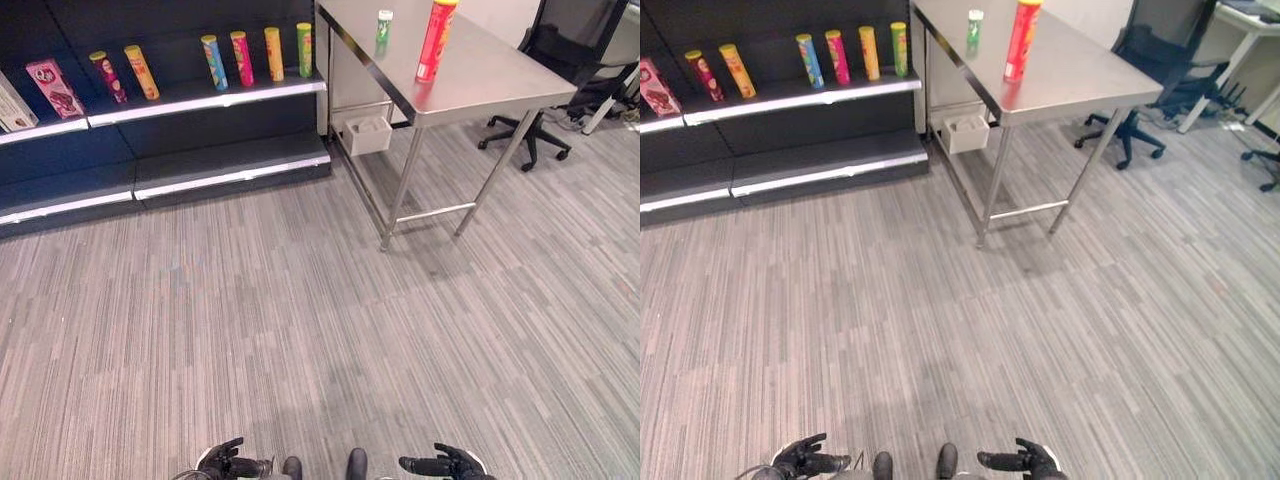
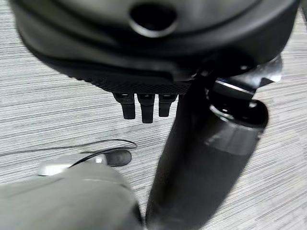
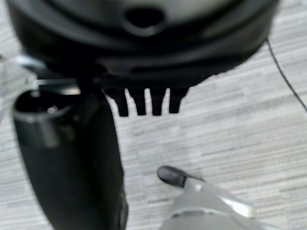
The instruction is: Put the goods on the table back onto the shelves and tidy them up.
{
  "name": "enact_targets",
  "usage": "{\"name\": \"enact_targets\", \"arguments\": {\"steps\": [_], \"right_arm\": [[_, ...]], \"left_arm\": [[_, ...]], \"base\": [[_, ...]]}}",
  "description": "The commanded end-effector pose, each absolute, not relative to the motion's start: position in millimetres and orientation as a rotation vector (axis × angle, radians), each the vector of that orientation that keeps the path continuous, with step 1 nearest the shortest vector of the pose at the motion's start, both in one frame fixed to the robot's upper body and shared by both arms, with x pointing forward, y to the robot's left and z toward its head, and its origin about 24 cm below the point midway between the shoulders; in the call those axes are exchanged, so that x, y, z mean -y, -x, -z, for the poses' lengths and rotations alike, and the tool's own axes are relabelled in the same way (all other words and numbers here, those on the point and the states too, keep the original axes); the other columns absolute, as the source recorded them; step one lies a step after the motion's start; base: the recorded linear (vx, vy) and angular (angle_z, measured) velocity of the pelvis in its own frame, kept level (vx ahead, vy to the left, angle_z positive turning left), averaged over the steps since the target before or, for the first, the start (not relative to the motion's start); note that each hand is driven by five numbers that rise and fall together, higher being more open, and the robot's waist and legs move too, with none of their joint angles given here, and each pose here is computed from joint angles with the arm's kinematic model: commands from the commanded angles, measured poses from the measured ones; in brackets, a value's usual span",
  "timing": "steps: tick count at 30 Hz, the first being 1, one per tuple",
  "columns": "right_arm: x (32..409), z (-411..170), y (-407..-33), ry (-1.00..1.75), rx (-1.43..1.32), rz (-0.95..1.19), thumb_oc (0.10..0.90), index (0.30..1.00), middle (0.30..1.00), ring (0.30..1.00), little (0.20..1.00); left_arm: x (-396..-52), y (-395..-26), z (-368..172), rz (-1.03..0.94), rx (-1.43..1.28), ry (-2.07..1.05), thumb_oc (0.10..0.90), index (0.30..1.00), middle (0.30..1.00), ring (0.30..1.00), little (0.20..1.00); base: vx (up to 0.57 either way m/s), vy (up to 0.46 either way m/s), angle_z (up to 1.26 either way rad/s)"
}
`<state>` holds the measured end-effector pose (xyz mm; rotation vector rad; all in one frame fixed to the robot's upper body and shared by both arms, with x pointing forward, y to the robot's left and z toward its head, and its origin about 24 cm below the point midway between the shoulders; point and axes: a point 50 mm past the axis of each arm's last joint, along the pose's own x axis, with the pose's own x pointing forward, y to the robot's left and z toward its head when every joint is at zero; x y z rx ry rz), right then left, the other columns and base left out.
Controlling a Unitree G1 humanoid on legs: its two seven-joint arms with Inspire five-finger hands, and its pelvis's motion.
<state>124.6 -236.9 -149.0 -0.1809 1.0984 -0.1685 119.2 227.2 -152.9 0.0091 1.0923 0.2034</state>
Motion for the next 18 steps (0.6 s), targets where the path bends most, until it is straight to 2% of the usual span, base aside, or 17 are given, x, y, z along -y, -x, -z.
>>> {"name": "enact_targets", "arguments": {"steps": [1,6,10,15,18], "right_arm": [[257.6,136.0,-139.6,0.237,-1.016,0.193,0.8,0.9,0.9,0.9,0.9],[260.0,133.2,-144.6,0.231,-1.001,0.209,0.8,0.9,0.9,0.9,0.9],[262.1,130.7,-150.9,0.257,-0.989,0.214,0.8,0.9,0.9,0.9,0.9],[250.3,136.5,-144.1,0.245,-1.011,0.16,0.8,0.9,0.9,0.9,0.9],[249.3,136.9,-144.1,0.241,-1.013,0.152,0.8,0.9,0.9,0.9,0.9]], "left_arm": [[-235.5,-141.2,142.7,-0.208,-1.005,-0.034,0.8,0.9,0.9,0.9,0.9],[-229.0,-144.5,143.1,-0.192,-1.0,-0.028,0.8,0.9,0.9,0.9,0.9],[-228.5,-136.4,146.8,-0.188,-1.03,-0.037,0.8,0.9,0.9,0.9,0.9],[-241.3,-113.7,151.6,-0.245,-1.085,-0.034,0.8,0.9,0.9,0.9,0.9],[-246.3,-114.7,150.0,-0.254,-1.081,-0.044,0.8,0.9,0.9,0.9,0.9]], "base": [[0.01,-0.066,0.22],[0.18,0.0,0.04],[0.48,0.181,0.01],[0.42,0.27,-0.86],[0.29,0.235,-0.42]]}}
